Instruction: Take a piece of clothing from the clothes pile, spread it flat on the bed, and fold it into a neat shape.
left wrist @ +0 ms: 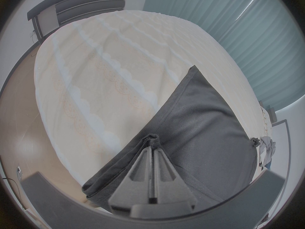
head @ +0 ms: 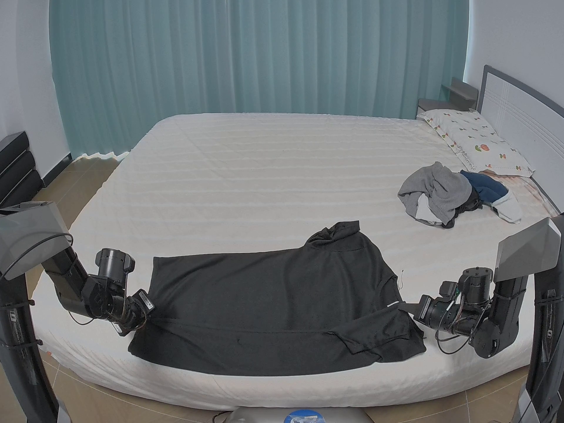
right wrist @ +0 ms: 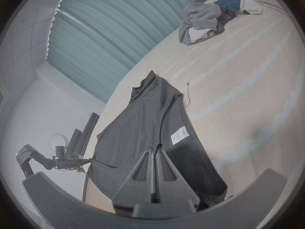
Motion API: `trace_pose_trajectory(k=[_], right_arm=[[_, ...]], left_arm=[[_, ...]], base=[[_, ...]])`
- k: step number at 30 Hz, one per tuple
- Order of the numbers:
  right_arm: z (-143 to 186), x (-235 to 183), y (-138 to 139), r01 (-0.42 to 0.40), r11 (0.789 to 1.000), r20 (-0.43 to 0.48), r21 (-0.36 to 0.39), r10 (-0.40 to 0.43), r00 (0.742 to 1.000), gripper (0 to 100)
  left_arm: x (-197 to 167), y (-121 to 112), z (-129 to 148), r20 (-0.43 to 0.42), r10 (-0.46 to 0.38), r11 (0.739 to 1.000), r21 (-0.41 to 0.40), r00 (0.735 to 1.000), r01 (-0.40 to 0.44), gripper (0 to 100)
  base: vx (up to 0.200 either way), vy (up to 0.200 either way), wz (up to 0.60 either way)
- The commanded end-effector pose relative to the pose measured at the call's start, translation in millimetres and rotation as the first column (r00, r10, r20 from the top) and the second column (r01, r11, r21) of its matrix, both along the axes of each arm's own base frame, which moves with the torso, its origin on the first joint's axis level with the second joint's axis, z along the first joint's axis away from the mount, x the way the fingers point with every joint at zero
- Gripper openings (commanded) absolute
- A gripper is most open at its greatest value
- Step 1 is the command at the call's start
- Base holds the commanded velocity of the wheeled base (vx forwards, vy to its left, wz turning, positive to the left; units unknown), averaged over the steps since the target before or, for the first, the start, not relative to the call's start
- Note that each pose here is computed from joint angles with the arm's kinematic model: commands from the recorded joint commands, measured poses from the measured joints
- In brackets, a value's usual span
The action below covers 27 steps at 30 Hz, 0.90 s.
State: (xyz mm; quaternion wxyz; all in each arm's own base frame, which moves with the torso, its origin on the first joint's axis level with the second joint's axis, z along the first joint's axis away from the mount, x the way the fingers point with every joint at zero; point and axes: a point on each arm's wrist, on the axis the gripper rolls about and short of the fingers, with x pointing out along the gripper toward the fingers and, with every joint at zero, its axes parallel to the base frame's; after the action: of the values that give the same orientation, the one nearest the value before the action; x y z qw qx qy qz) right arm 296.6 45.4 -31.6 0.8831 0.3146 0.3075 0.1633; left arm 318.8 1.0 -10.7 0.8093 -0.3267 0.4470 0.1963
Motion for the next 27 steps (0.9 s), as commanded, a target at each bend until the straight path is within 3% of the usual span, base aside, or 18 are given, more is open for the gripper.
trace_pose_trajectory(k=[1, 7, 15, 27], right_arm=[[8.7, -5.3, -0.7, -0.002, 1.000, 0.021, 0.006, 0.002, 1.000, 0], [22.2, -17.1, -2.9, -0.003, 1.000, 0.041, 0.015, 0.002, 0.999, 0], [32.3, -23.2, -6.5, 0.005, 1.000, 0.057, 0.018, -0.006, 0.998, 0], [6.6, -7.0, -2.2, 0.005, 1.000, 0.021, 0.010, -0.005, 1.000, 0]], left_arm=[[-1.3, 2.0, 13.1, 0.036, 0.005, 1.000, 0.000, 0.999, -0.005, 0], [-5.2, 2.9, 29.4, 0.065, -0.002, 1.000, 0.005, 0.998, 0.002, 0], [-12.6, 3.3, 40.9, 0.024, -0.025, 1.000, 0.019, 0.999, 0.024, 0], [-0.6, 3.0, 9.8, -0.050, -0.018, 1.000, 0.013, 0.999, 0.018, 0]], base=[[0.000, 0.000, 0.00], [0.000, 0.000, 0.00], [0.000, 0.000, 0.00], [0.000, 0.000, 0.00]])
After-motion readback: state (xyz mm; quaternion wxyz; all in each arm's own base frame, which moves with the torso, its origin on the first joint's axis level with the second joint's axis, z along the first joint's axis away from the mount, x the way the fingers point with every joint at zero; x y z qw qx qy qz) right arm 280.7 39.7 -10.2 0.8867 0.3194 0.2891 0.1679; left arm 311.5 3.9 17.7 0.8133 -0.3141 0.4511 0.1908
